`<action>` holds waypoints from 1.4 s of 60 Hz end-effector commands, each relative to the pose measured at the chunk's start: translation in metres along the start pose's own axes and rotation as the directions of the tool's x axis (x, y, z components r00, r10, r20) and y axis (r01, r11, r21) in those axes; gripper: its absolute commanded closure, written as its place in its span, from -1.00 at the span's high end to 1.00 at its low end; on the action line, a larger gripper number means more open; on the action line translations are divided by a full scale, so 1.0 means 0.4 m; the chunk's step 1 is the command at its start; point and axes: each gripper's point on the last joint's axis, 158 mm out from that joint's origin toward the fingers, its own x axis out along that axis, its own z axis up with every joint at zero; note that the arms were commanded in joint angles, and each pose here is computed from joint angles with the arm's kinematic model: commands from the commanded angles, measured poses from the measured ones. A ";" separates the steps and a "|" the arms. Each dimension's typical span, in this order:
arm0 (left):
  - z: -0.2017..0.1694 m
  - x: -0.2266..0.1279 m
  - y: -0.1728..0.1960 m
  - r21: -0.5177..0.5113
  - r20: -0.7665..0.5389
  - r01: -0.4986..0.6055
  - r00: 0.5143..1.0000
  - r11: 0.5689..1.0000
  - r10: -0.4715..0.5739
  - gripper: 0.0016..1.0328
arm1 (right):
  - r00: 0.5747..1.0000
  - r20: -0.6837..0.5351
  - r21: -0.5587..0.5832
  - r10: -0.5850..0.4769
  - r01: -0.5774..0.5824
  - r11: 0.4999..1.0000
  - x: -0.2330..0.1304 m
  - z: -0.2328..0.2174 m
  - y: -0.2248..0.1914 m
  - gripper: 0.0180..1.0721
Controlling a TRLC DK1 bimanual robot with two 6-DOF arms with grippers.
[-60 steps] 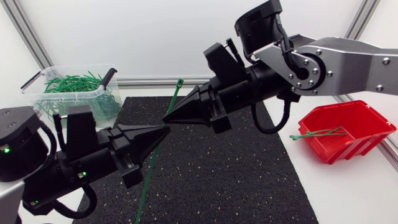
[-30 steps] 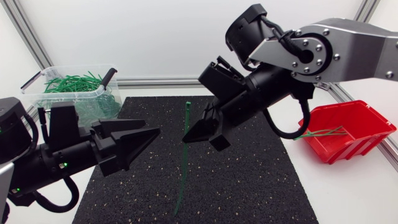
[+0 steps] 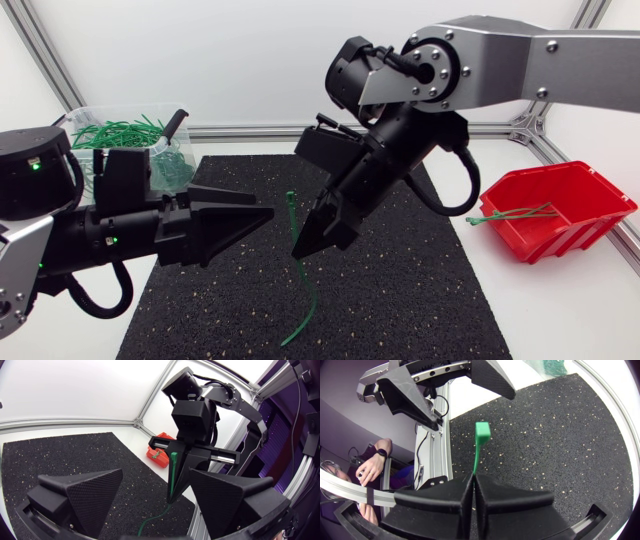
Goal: Take a green cable tie from the red box, thread the tail through the head to close it, then place it in the transparent bin on the left.
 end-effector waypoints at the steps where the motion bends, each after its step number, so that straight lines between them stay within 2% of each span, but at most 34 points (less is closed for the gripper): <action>1: 0.034 0.002 -0.014 -0.011 0.012 0.027 1.000 1.000 -0.026 0.79 | 0.999 -0.012 -0.011 0.034 -0.034 0.999 0.008 0.005 0.000 -0.89; 16: 0.016 0.012 -0.035 -0.006 -0.012 0.072 0.997 0.997 -0.072 0.75 | 0.995 -0.024 -0.007 0.096 -0.096 0.995 0.035 0.011 -0.001 -0.89; 28: -0.003 0.021 -0.040 -0.022 -0.038 0.101 0.994 0.995 -0.101 0.25 | 0.990 -0.015 -0.014 0.140 -0.141 0.990 0.042 0.022 0.006 -0.89; 34: -0.004 0.022 -0.041 -0.023 -0.041 0.103 0.994 0.994 -0.104 0.13 | 0.989 -0.012 -0.021 0.150 -0.151 0.988 0.045 0.025 0.007 -0.89; 49: -0.010 0.026 -0.034 -0.032 -0.046 0.102 0.994 0.994 -0.104 -0.45 | 0.987 -0.001 -0.024 0.161 -0.161 0.987 0.043 0.033 0.007 -0.89; 55: -0.014 0.026 -0.033 -0.035 -0.049 0.103 0.993 0.994 -0.104 -0.46 | 0.987 -0.003 -0.024 0.163 -0.163 0.986 0.044 0.032 0.009 -0.89; 58: -0.016 0.026 -0.035 -0.037 -0.051 0.106 0.993 0.994 -0.108 -0.54 | 0.986 -0.004 -0.024 0.164 -0.164 0.986 0.045 0.031 0.010 -0.89; 84: -0.029 0.028 -0.040 -0.045 -0.064 0.117 0.991 0.992 -0.119 -0.57 | 0.985 -0.011 -0.030 0.170 -0.170 0.985 0.051 0.033 0.025 -0.89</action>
